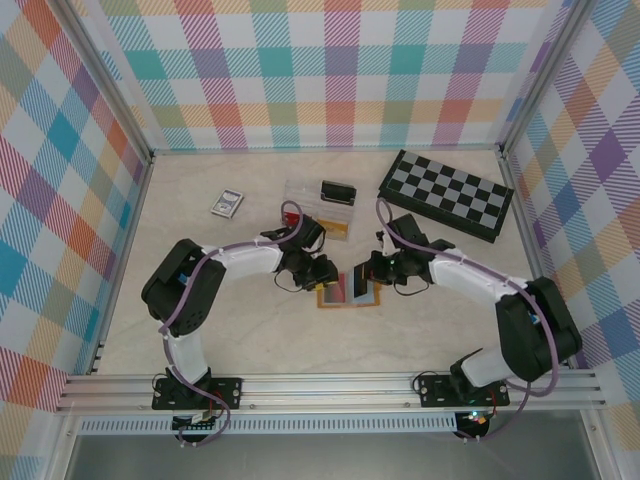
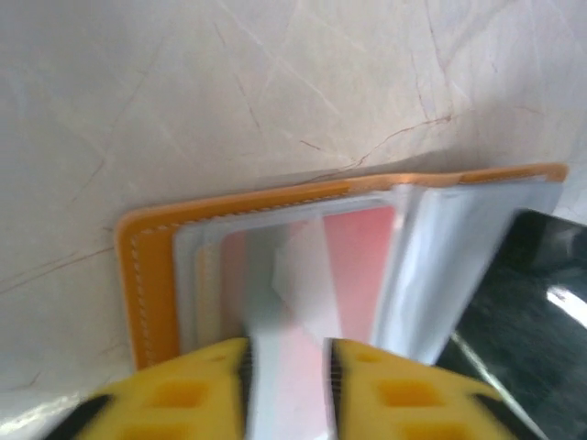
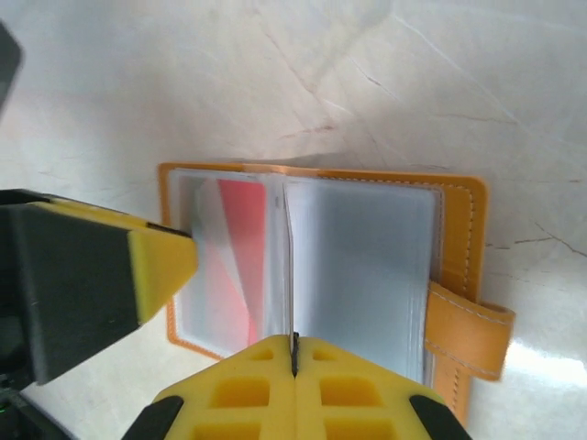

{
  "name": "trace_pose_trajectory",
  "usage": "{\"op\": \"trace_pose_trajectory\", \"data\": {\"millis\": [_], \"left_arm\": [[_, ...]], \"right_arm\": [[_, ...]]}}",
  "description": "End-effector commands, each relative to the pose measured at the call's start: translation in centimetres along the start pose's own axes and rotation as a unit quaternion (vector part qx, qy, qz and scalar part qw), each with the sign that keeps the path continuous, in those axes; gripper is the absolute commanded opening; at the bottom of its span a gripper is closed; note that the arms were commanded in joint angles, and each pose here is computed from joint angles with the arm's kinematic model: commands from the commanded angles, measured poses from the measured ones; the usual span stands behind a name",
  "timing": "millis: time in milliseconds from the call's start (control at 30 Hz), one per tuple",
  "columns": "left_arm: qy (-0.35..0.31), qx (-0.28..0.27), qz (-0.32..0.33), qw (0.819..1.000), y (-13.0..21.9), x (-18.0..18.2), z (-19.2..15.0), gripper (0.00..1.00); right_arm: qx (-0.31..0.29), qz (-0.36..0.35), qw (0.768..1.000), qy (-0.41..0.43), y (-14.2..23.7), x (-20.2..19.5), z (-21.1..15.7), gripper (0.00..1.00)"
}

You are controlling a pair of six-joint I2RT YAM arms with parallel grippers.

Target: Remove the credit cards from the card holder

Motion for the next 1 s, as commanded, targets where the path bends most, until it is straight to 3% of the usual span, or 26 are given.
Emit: {"op": "trace_pose_trajectory", "data": {"millis": [0, 133, 267, 400, 533, 600, 800, 967], "left_arm": [[-0.01, -0.026, 0.017, 0.999, 3.5, -1.5, 0.1, 0.48], [-0.011, -0.052, -0.005, 0.999, 6.2, -1.7, 0.2, 0.7], [-0.015, -0.091, -0.072, 0.993, 9.2, -2.2, 0.3, 0.83], [-0.022, -0.132, -0.159, 0.978, 11.6, -2.9, 0.5, 0.91], [-0.03, -0.14, -0.241, 0.96, 12.3, -4.0, 0.9, 0.91], [-0.033, -0.143, -0.268, 0.952, 12.4, -4.5, 1.4, 0.87], [-0.039, -0.152, -0.318, 0.935, 12.5, -5.9, 3.0, 0.55], [-0.044, -0.148, -0.334, 0.93, 12.4, -6.5, 3.8, 0.38]], "right_arm": [[-0.011, 0.059, 0.998, 0.031, 2.4, 1.3, 0.1, 0.0], [-0.008, 0.132, 0.99, 0.046, 4.3, 2.5, 0.6, 0.0], [0.004, 0.204, 0.978, 0.047, 5.3, 3.2, 1.7, 0.0], [0.021, 0.264, 0.963, 0.047, 6.1, 4.1, 2.9, 0.0], [0.035, 0.304, 0.951, 0.049, 6.7, 5.0, 3.9, 0.0], [0.046, 0.319, 0.945, 0.049, 6.8, 5.3, 4.3, 0.0], [0.062, 0.354, 0.932, 0.037, 7.4, 5.9, 5.6, 0.0], [0.063, 0.366, 0.928, 0.034, 7.8, 6.2, 6.2, 0.0]]}}
Point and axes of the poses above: each hand's point on the last joint's axis, 136 mm out from that joint toward the fingers, its own y axis back along the fingers, its own x axis along the line the jaws close on, z = x × y, the point moved 10 cm from there along y, back along the fingers, and after that the axes turned 13 degrees about -y, right-handed, at the moved point
